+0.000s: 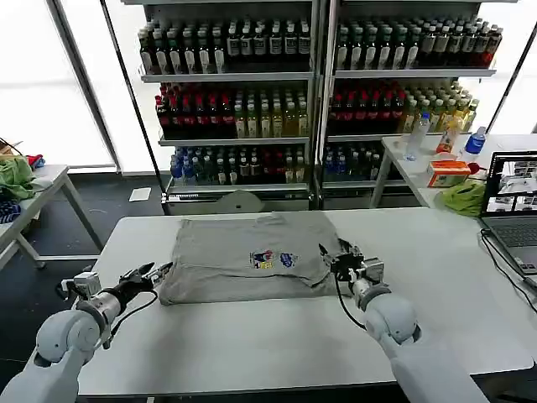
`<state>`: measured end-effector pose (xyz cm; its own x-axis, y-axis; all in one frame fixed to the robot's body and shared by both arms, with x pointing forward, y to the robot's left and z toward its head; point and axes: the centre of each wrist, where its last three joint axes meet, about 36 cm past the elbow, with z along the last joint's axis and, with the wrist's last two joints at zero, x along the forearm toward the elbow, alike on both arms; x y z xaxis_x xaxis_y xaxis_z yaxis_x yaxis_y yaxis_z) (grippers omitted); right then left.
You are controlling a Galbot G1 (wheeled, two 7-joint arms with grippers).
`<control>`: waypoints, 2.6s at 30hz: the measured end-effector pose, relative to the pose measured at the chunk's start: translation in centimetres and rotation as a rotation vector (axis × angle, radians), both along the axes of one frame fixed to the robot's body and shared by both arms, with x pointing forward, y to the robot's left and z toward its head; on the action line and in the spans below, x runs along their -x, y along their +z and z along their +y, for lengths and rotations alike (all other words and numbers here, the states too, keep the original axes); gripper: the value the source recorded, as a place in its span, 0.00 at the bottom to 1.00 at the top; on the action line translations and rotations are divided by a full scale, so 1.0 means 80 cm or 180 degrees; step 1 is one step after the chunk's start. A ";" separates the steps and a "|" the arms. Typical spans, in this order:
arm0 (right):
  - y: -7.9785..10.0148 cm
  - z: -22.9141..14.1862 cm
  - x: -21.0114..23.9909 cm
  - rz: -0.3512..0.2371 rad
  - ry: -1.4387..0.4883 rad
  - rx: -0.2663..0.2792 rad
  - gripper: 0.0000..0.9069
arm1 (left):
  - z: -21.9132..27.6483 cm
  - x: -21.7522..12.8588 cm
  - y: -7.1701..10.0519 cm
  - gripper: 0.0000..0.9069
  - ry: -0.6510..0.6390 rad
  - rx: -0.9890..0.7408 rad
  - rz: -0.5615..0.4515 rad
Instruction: Fold and organize the clothes.
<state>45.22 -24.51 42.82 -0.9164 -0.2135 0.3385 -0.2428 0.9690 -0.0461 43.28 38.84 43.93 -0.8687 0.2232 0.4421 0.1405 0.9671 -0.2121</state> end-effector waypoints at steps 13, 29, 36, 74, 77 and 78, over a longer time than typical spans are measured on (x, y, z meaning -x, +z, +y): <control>-0.013 -0.008 0.050 0.0378 -0.0190 -0.0037 0.30 | -0.022 0.060 -0.034 1.00 0.0044 0.0049 0.0161; -0.030 -0.007 0.058 0.0706 -0.0295 -0.0137 0.00 | -0.031 0.067 -0.055 0.14 -0.0014 0.0118 0.0266; -0.034 -0.010 0.059 0.0758 -0.0309 -0.0179 0.00 | -0.033 0.065 -0.063 0.01 -0.0023 0.0158 0.0291; -0.005 -0.028 0.138 0.0796 0.0029 -0.0178 0.00 | -0.040 0.116 -0.055 0.01 0.0068 0.0156 0.0384; -0.003 -0.031 0.155 0.0834 0.0064 -0.0157 0.00 | -0.045 0.130 -0.051 0.01 0.0069 0.0133 0.0394; -0.003 -0.033 0.160 0.0852 0.0071 -0.0150 0.00 | -0.046 0.134 -0.050 0.01 0.0077 0.0124 0.0401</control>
